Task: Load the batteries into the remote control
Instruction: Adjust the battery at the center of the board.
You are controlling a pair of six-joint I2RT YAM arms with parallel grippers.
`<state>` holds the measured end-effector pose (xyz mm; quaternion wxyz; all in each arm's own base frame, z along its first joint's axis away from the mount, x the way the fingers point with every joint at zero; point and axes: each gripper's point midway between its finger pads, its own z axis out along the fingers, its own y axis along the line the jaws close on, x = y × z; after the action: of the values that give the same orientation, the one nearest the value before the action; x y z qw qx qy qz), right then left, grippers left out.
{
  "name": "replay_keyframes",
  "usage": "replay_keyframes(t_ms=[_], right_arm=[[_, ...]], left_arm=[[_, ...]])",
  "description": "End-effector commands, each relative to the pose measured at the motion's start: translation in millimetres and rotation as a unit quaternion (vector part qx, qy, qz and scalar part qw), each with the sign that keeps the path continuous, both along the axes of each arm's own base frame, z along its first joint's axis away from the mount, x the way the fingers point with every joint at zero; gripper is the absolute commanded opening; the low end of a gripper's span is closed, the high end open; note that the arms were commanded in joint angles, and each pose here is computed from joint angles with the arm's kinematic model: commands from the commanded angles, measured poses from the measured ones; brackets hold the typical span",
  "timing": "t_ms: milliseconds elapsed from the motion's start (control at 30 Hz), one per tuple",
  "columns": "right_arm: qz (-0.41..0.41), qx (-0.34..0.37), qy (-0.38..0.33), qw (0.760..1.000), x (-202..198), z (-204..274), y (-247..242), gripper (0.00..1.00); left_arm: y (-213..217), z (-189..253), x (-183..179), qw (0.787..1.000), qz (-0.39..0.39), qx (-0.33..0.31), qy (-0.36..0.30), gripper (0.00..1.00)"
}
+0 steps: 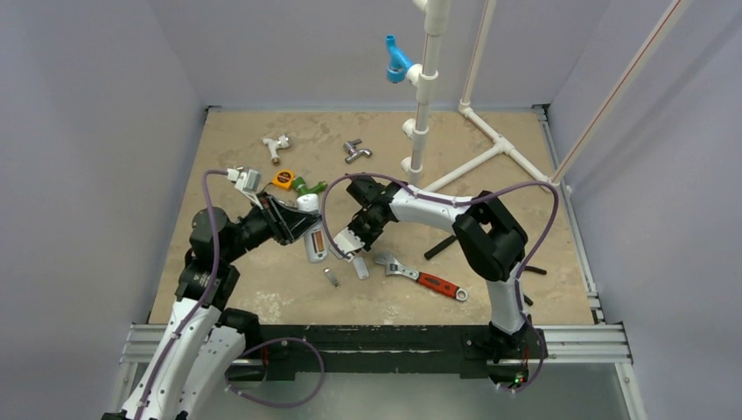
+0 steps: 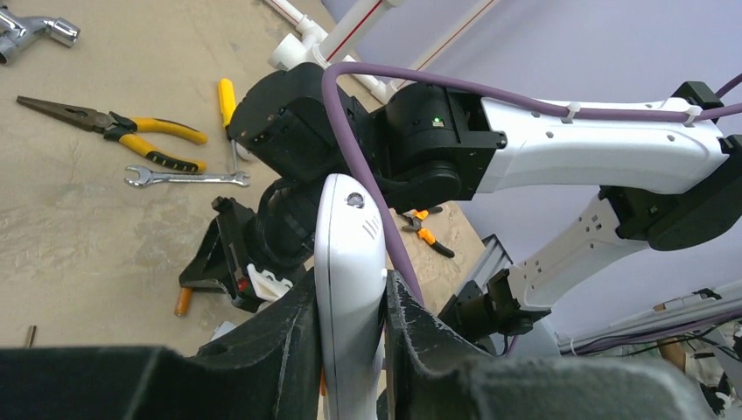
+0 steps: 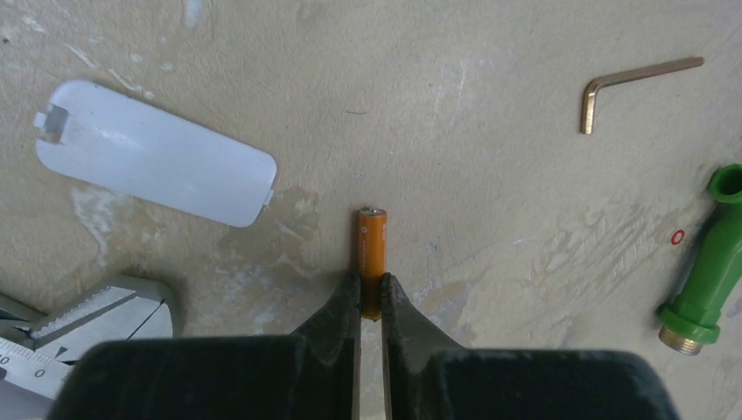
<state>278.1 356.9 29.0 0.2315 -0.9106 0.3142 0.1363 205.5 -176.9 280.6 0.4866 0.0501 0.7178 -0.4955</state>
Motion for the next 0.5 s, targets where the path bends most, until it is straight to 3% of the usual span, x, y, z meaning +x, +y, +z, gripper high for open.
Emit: replay_keyframes(t_ms=[0, 200, 333, 467], right_arm=[[0.019, -0.046, -0.007, 0.999, 1.8, 1.2, -13.6, 0.06], [0.006, -0.033, 0.01, 0.999, -2.0, 1.5, -15.2, 0.28], [-0.009, 0.014, 0.009, 1.0, -1.4, 12.0, -7.8, 0.5], [-0.033, 0.078, 0.024, 0.996, -0.3, 32.2, 2.1, 0.63]], left_arm=[[1.2, 24.1, -5.2, 0.999, -0.006, 0.001, -0.04, 0.0], [4.3, 24.2, -4.3, 0.999, 0.003, 0.01, -0.038, 0.0], [7.1, 25.2, -4.1, 0.999, 0.012, 0.016, -0.04, 0.0], [9.6, 24.8, -3.5, 0.999, 0.019, 0.024, -0.039, 0.0]])
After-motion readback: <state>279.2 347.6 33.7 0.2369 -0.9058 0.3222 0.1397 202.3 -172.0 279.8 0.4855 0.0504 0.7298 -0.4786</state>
